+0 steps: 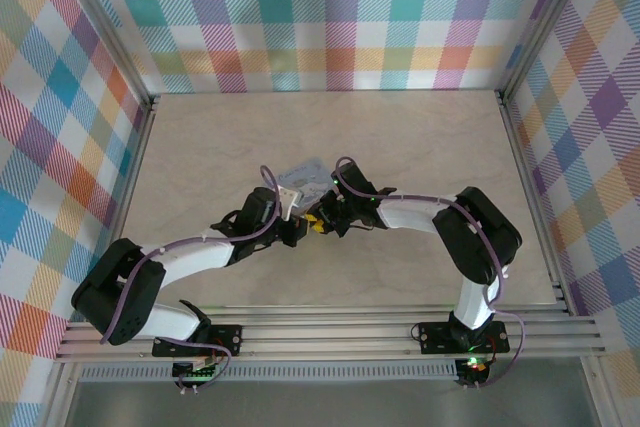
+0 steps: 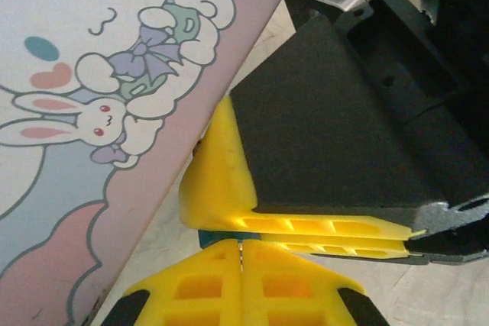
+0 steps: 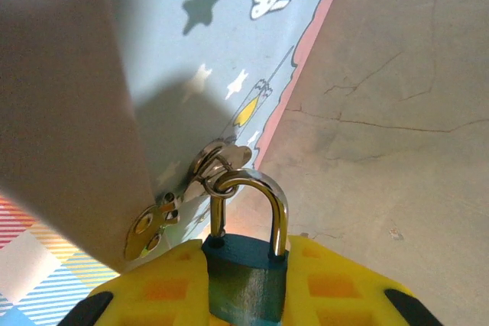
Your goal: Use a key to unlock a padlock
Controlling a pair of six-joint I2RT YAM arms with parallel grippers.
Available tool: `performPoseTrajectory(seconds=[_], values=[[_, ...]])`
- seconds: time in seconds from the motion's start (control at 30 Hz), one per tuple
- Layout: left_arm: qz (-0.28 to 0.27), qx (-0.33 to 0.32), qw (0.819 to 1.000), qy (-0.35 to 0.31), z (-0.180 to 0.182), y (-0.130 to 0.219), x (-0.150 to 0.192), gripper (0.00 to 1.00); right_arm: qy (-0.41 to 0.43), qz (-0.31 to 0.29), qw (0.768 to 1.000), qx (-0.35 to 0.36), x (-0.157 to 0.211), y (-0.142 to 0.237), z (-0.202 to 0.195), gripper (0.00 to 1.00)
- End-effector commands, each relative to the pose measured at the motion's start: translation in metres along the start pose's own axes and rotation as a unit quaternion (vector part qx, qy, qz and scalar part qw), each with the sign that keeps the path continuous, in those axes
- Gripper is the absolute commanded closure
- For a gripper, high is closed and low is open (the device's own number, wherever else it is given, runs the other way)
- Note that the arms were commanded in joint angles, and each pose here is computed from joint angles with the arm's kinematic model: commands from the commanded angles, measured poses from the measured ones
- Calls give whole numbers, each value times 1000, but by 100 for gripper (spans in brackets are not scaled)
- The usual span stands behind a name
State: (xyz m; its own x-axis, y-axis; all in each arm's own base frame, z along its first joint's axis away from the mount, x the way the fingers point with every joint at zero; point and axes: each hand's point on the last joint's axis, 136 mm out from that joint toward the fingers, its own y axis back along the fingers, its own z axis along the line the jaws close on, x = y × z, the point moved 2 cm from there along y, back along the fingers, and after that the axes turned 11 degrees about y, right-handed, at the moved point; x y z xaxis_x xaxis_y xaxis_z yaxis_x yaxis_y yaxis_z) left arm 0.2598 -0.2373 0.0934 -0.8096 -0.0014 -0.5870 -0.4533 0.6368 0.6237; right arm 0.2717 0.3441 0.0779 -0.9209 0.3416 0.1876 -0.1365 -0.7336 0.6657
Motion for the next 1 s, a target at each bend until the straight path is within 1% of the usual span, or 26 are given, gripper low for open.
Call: performPoseTrajectory(seconds=[0.0, 0.07, 0.1, 0.13, 0.2, 0.23, 0.33, 0.43, 0.57, 0.73, 0.97], values=[[29, 16, 999, -44, -14, -1, 8, 100, 23, 26, 999, -38, 8, 1, 26, 100], [31, 15, 999, -42, -14, -1, 7, 100, 29, 29, 998, -37, 9, 0, 26, 100], [32, 15, 999, -38, -15, -1, 6, 97, 33, 30, 998, -33, 9, 0, 25, 100], [33, 12, 999, -33, -15, 0, 5, 87, 39, 30, 998, -32, 9, 1, 25, 100], [37, 6, 999, -24, -15, 2, 5, 76, 54, 30, 998, -30, 9, 1, 23, 100], [39, 3, 999, -16, -14, 3, 4, 72, 63, 32, 997, -28, 9, 1, 21, 100], [38, 2, 999, 11, -14, 7, 3, 66, 97, 46, 994, -19, 11, 1, 18, 100], [39, 8, 998, 41, -13, 11, 2, 65, 129, 50, 990, 2, 13, 5, 12, 100], [27, 7, 996, 86, -5, 18, -1, 65, 164, 44, 985, 14, 13, 12, 10, 100], [10, 14, 987, 162, 12, 26, -5, 63, 240, 56, 967, 66, 13, 20, 3, 100], [12, 19, 981, 194, 24, 23, -7, 64, 307, 75, 946, 77, 15, 21, -1, 100]])
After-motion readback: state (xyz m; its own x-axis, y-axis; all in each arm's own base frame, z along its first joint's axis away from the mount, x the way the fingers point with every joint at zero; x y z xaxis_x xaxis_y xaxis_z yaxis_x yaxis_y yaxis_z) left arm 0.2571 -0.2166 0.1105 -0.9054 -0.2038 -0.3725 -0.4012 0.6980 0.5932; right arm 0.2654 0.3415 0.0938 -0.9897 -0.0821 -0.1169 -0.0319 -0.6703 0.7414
